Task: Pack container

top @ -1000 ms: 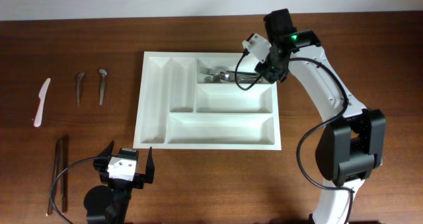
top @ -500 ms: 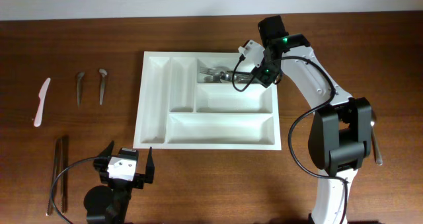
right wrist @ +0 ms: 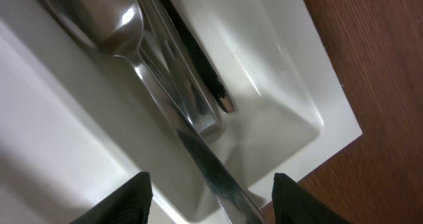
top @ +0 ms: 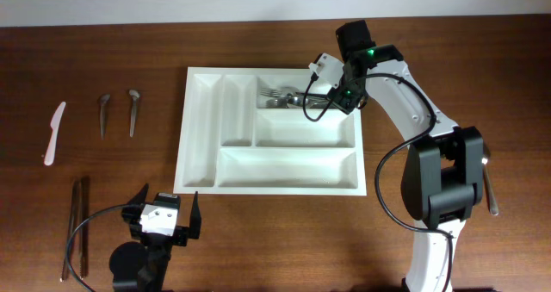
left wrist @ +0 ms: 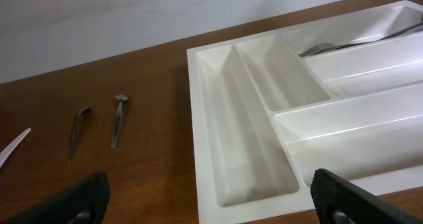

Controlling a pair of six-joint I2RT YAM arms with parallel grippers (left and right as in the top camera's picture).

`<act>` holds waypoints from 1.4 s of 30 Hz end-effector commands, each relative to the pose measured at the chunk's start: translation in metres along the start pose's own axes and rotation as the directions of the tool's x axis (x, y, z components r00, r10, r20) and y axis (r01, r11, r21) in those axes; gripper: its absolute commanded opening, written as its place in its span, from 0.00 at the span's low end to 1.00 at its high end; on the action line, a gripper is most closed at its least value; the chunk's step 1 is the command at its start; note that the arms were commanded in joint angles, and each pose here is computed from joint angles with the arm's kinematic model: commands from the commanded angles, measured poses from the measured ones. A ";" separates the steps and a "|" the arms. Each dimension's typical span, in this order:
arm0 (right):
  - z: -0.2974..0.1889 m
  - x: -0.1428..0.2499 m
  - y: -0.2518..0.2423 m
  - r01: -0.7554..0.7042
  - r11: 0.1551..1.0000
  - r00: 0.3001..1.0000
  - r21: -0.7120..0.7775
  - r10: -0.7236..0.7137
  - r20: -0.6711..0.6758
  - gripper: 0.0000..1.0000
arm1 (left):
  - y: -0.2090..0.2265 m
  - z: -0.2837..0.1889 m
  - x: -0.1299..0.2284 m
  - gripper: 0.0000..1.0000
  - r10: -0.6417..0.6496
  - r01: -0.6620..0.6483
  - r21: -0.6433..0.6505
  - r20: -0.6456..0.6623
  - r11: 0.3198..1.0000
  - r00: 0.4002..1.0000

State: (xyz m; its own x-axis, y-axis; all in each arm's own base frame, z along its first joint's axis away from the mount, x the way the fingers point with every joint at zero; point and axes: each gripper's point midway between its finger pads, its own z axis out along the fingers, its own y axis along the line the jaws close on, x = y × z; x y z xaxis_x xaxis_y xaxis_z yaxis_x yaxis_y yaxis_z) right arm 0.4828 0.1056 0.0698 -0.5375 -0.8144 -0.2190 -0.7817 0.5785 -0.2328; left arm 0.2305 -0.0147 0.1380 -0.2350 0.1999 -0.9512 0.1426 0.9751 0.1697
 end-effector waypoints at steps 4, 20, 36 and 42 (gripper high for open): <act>0.003 -0.003 0.002 0.011 1.000 1.000 -0.012 -0.011 0.003 0.59 | 0.002 0.000 0.001 0.99 0.012 -0.012 -0.012 0.000 1.000 1.000; 0.022 0.008 0.013 0.015 0.998 0.999 -0.060 -0.018 -0.049 0.59 | 0.002 0.000 0.001 0.99 0.012 -0.012 -0.012 0.000 1.000 1.000; 0.002 -0.007 -0.006 0.011 1.000 1.000 -0.010 -0.011 -0.022 0.59 | 0.002 0.000 0.001 0.99 0.012 -0.012 -0.012 0.000 1.000 1.000; -0.006 -0.013 -0.012 0.015 1.000 1.000 0.008 -0.015 -0.004 0.59 | 0.002 0.000 0.001 0.99 0.012 -0.012 -0.012 0.000 1.000 1.000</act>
State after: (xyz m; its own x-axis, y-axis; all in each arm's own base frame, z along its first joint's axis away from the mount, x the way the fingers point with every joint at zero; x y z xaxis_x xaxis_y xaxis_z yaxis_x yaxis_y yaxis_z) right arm 0.4936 0.1079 0.0821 -0.5340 -0.8170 -0.2177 -0.7839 0.5748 -0.2345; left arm 0.2305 -0.0148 0.1379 -0.2353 0.1999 -0.9511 0.1430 0.9751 0.1696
